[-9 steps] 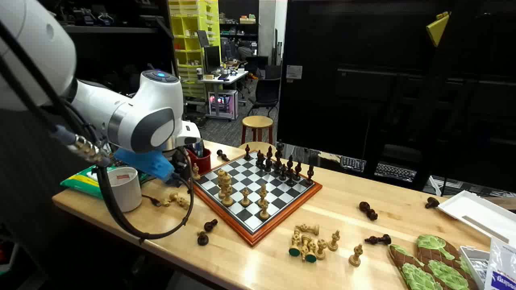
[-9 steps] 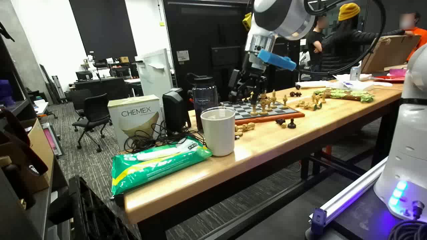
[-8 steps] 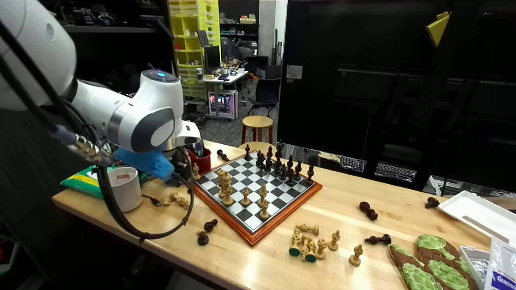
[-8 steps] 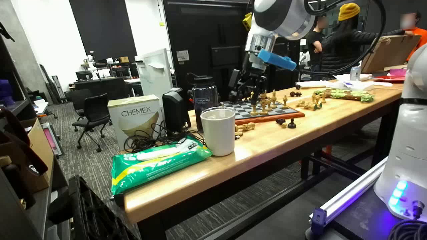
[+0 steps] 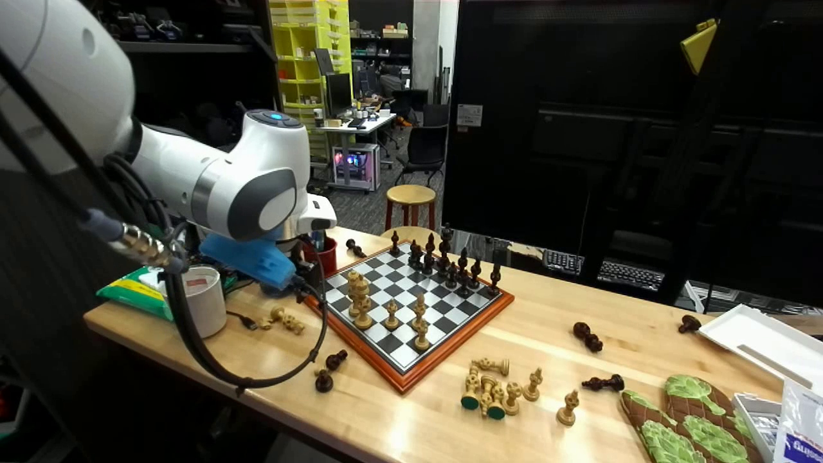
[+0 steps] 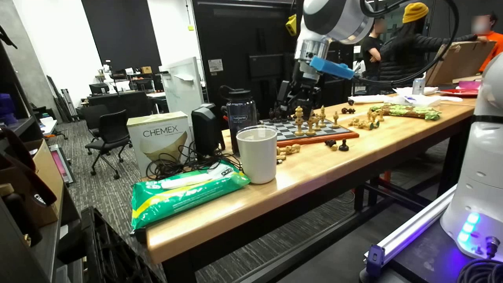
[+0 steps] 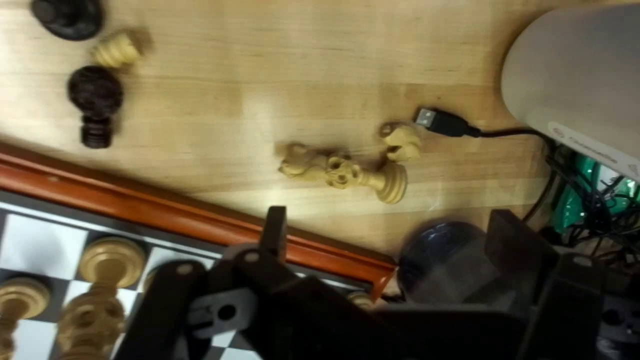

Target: Pick up one chess piece from the table and put it on the chess board

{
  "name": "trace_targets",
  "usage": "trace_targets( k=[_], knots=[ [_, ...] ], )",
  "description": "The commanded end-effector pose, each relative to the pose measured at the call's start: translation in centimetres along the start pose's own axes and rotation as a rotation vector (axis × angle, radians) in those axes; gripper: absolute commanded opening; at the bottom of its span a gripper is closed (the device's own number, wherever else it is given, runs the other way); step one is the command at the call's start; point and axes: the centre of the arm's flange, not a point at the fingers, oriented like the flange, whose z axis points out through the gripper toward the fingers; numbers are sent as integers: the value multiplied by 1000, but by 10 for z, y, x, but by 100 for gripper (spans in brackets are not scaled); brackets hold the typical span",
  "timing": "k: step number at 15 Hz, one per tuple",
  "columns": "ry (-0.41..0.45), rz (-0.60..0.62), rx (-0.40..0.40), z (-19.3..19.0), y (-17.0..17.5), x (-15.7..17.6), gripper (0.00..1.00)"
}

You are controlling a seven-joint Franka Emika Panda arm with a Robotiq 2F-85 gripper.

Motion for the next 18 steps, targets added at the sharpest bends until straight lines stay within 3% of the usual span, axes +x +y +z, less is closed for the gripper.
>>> trace_targets(
  k=[1,10,11,18],
  knots=[
    [-17,16,-48,-41,51,1,100],
    [58,82,-313,-130,184,30,100],
    [53,92,-273,-112,171,21,100],
    [66,97,-298,-125,184,26,100]
  ],
)
